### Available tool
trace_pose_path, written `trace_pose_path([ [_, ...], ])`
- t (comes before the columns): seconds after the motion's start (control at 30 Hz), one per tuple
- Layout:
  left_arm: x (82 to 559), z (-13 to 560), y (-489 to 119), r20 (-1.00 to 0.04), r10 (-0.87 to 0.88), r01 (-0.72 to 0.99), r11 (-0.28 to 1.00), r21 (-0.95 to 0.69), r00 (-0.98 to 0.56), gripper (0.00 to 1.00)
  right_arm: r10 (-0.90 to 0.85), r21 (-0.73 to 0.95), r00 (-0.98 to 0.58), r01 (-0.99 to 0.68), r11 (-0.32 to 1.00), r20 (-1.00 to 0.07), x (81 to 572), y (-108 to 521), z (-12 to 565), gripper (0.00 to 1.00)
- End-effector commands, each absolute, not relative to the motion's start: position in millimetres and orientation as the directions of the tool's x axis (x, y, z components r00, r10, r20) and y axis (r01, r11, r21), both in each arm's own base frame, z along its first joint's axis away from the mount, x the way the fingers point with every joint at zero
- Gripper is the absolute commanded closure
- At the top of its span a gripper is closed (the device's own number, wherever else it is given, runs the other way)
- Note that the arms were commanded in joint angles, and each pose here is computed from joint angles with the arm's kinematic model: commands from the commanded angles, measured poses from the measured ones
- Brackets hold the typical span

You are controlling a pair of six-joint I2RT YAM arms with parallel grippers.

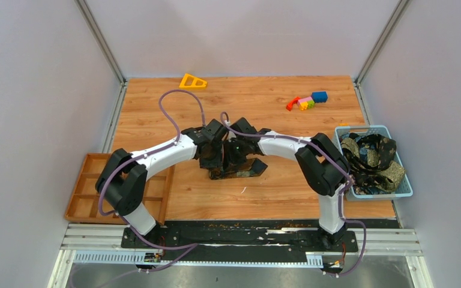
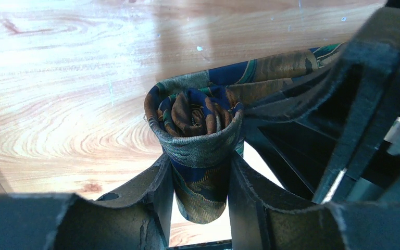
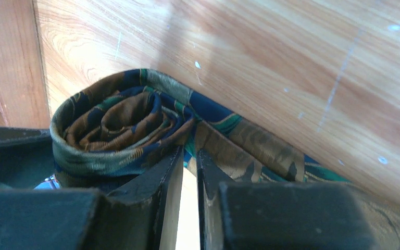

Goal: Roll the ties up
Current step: Roll the tie at the center of the board.

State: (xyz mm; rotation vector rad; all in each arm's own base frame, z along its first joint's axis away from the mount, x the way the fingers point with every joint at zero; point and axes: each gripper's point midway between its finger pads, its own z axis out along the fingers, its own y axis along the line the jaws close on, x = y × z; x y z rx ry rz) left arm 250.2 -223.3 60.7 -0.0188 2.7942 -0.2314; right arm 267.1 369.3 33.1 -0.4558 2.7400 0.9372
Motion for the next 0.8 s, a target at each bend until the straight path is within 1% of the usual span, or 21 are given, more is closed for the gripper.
trace_pose_path([
  [0.0, 263.9, 62.9, -227.3, -0.384, 0.000, 0.039, 0.995, -0.092, -0.924, 0.57, -0.204, 0.585, -0.901, -0.407, 0.702, -0.383, 275.8, 364.2, 71.4, 0.83],
  [0.23, 265.0, 59.1, -229.7, -0.385, 0.048, 0.056, 0.998, -0.009, -0.922, 0.57, -0.149, 0.564, -0.904, -0.371, 0.737, -0.400, 283.4, 325.3, 78.3, 0.83],
  [0.37, 265.6, 58.7, -235.9, -0.388, 0.069, 0.070, 0.997, 0.011, -0.919, 0.57, -0.118, 0.549, -0.908, -0.342, 0.763, -0.402, 283.3, 296.5, 75.8, 0.83],
  [0.63, 263.8, 58.4, -255.8, -0.382, 0.120, 0.117, 0.993, 0.033, -0.916, 0.52, -0.055, 0.532, -0.907, -0.293, 0.794, -0.418, 285.9, 252.8, 79.0, 0.83],
  [0.77, 262.9, 58.8, -263.2, -0.378, 0.142, 0.136, 0.990, 0.043, -0.915, 0.46, -0.035, 0.527, -0.910, -0.270, 0.806, -0.413, 287.5, 238.0, 75.0, 0.83],
])
